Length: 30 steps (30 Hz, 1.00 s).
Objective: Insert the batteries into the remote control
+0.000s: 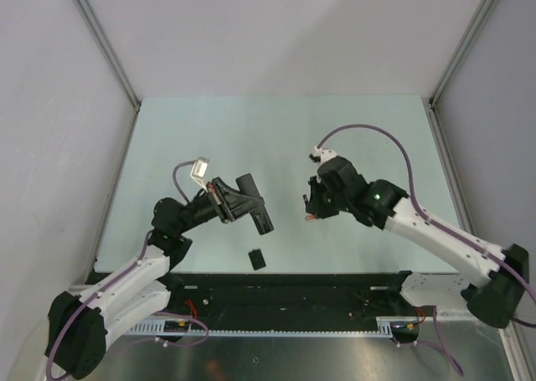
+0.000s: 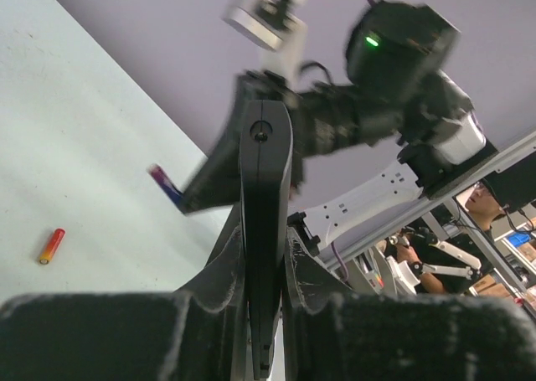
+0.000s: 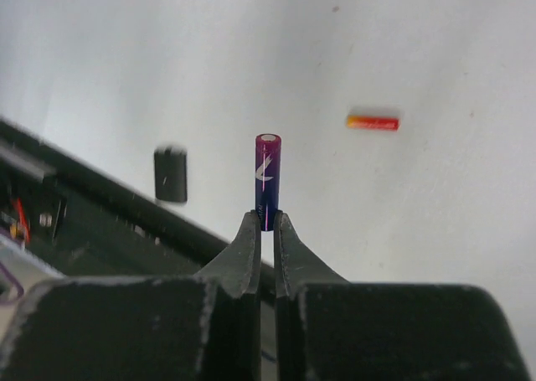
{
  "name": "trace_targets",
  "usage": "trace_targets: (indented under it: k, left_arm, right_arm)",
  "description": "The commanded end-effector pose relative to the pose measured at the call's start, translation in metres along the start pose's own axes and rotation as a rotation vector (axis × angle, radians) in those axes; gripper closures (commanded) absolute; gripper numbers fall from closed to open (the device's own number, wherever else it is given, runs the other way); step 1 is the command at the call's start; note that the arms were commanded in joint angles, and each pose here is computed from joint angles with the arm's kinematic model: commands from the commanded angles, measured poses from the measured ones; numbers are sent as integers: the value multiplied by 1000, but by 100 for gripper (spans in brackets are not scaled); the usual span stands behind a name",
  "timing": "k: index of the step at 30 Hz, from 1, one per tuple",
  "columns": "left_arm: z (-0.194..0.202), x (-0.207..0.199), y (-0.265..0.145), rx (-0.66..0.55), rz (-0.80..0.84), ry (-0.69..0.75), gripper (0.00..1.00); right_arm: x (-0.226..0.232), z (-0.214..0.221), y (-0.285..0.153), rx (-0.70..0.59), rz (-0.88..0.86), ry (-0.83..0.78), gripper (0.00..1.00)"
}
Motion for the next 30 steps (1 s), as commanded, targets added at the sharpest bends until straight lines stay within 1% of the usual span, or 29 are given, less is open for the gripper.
trace_targets:
  k: [1, 2, 5, 6, 8, 9, 11, 16, 20, 30]
  left_arm:
    - [1, -4, -8, -27, 18, 23, 100]
    - [0, -4, -9, -37, 15, 20, 100]
    - [0, -6, -10, -41, 9, 4, 100]
    - [0, -6, -10, -43, 7, 3, 100]
    - [0, -6, -11, -45, 3, 3, 100]
    - [-1, -7, -12, -46, 6, 7, 100]
    - [0, -7, -13, -43, 1, 12, 100]
    - [3, -4, -14, -35, -15, 10, 100]
    - [3, -3, -14, -30, -23, 6, 100]
    - [5, 2, -13, -20, -38, 7, 100]
  right_arm:
    - [-15, -22, 43, -12, 27, 171, 100]
    - [-25, -24, 59, 6, 63, 206, 100]
    - [-40, -25, 85, 19, 132, 252, 100]
    - [-50, -20, 101, 55, 171, 271, 100]
    - [-59, -19, 117, 70, 196, 309, 100]
    - [-67, -13, 129, 99, 225, 328, 100]
    - [-72, -13, 140, 91, 253, 337, 100]
    - [-89, -6, 168, 149, 322, 341, 100]
    - [-91, -6, 177, 166, 337, 326, 100]
    - [-94, 0, 181, 203, 345, 320, 100]
Point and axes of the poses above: each gripper's point midway between its finger pads, its own y axis out along the fingers, its own x axis along the line the jaws close on, z = x × y, the point moved 6 cm from there along -y, back along the fingers, and after that the axes turned 2 degrees about y, right-handed, at the moved point
